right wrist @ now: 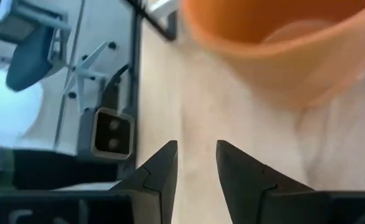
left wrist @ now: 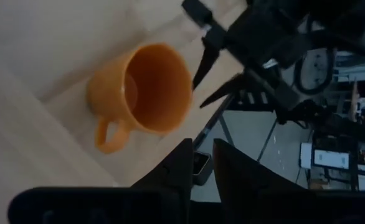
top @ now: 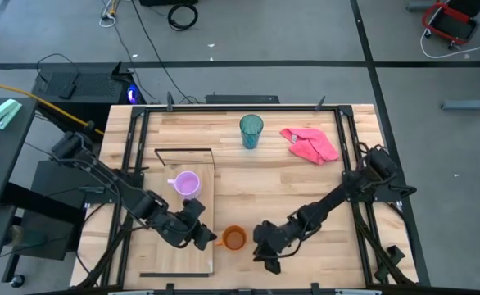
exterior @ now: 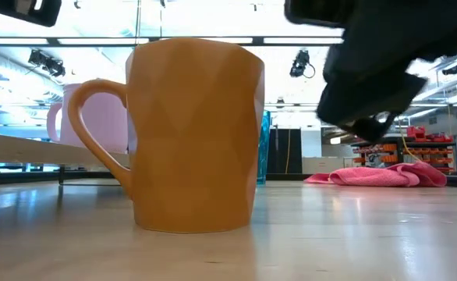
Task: Stack small to large cups/mugs on shelf
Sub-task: Put the orange cup on the shelf
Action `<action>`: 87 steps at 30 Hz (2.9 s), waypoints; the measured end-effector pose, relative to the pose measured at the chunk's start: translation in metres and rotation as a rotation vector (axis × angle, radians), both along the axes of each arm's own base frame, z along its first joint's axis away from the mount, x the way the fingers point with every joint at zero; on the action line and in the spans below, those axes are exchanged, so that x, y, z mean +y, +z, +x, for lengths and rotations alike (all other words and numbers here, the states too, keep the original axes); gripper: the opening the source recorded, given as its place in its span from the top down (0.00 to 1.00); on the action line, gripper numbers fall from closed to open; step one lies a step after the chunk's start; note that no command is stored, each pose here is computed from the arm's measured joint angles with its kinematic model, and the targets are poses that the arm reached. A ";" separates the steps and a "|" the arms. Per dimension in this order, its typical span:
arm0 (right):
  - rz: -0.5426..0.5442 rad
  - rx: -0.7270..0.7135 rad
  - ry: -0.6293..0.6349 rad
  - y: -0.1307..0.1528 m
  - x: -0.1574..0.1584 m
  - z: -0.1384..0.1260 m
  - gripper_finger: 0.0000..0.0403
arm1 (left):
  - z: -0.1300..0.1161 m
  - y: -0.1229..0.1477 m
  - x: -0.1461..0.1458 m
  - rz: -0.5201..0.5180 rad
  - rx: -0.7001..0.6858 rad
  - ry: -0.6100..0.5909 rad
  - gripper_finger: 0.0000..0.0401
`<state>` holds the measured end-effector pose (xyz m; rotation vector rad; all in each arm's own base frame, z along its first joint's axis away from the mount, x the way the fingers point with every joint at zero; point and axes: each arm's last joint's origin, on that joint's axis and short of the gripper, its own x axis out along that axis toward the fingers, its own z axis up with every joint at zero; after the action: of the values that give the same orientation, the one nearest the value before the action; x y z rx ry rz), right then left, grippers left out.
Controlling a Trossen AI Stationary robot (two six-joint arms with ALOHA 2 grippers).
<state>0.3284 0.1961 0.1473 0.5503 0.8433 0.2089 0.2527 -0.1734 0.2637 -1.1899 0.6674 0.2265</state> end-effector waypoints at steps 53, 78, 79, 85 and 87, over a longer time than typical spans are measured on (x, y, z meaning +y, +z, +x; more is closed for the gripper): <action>-0.001 -0.053 0.017 0.003 -0.012 0.010 0.71 | 0.034 -0.036 0.020 -0.053 0.162 0.013 0.89; -0.102 -0.141 -0.064 0.006 -0.026 0.020 0.71 | 0.026 -0.043 0.022 -0.139 0.318 0.054 0.96; -0.104 -0.142 -0.070 0.006 -0.027 0.020 0.72 | 0.027 -0.044 0.024 -0.139 0.318 0.060 0.96; -0.108 -0.144 -0.085 0.006 -0.030 0.021 0.75 | 0.038 -0.053 0.029 -0.168 0.344 0.062 0.96; -0.106 -0.149 -0.085 0.006 -0.030 0.022 0.76 | 0.040 -0.057 0.029 -0.167 0.351 0.047 0.96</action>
<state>0.3500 0.1665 0.1534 0.4641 0.6809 0.1243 0.2929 -0.1448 0.2067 -1.3411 0.9801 0.4322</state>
